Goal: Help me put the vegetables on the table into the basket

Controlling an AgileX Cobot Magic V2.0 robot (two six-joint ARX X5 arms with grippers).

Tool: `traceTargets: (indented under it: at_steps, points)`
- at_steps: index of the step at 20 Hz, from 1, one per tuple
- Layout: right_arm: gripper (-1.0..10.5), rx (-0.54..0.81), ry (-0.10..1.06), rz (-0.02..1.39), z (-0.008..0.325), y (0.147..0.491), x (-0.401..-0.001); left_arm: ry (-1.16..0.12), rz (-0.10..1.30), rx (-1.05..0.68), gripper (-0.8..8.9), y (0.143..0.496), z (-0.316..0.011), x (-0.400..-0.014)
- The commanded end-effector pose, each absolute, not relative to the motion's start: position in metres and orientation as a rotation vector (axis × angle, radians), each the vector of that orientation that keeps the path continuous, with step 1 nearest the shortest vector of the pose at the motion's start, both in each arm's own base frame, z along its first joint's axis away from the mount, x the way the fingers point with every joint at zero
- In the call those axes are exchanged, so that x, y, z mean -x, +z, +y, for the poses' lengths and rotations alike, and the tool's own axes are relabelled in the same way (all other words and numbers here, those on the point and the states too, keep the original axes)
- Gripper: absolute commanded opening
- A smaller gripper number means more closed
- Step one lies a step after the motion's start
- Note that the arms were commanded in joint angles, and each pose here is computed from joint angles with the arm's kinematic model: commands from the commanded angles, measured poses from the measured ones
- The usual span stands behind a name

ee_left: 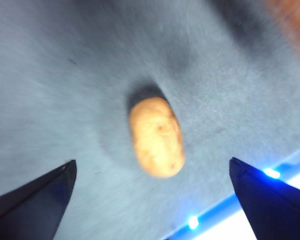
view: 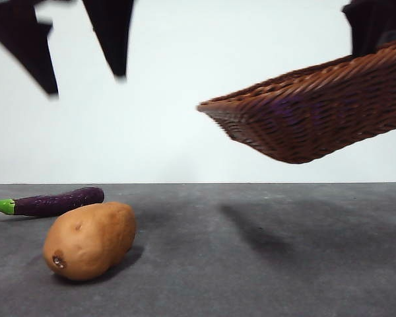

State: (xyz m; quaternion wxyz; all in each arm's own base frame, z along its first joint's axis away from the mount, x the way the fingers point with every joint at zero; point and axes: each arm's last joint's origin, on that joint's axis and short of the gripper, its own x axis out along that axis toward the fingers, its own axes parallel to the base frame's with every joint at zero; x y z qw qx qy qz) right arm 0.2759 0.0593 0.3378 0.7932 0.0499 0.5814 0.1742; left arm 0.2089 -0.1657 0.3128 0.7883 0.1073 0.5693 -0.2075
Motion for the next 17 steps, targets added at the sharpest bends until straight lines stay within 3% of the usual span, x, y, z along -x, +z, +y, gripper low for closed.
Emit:
traceTargets:
  at_steps: [1, 4, 6, 12, 16, 17]
  points:
    - [-0.1, -0.127, 0.378, 1.241, 0.046, 0.337, -0.279, -0.407, 1.27, -0.175, 5.34, 0.275, -0.168, -0.209]
    - [-0.1, -0.152, 0.35, 1.232, 0.03, 0.337, -0.281, -0.399, 1.246, -0.115, 5.39, 0.241, -0.169, -0.21]
    - [-0.1, -0.158, 0.336, 1.226, 0.024, 0.337, -0.281, -0.406, 1.232, -0.095, 6.08, 0.229, -0.169, -0.211]
    - [-0.1, -0.149, 0.337, 1.222, 0.02, 0.337, -0.282, -0.372, 1.319, -0.128, 6.05, 0.2, -0.178, -0.222]
    - [-0.1, -0.145, 0.34, 1.222, 0.02, 0.337, -0.281, -0.364, 1.348, -0.144, 5.78, 0.184, -0.183, -0.228]
    - [-0.1, -0.145, 0.34, 1.223, 0.02, 0.337, -0.281, -0.366, 1.345, -0.144, 4.91, 0.184, -0.184, -0.228]
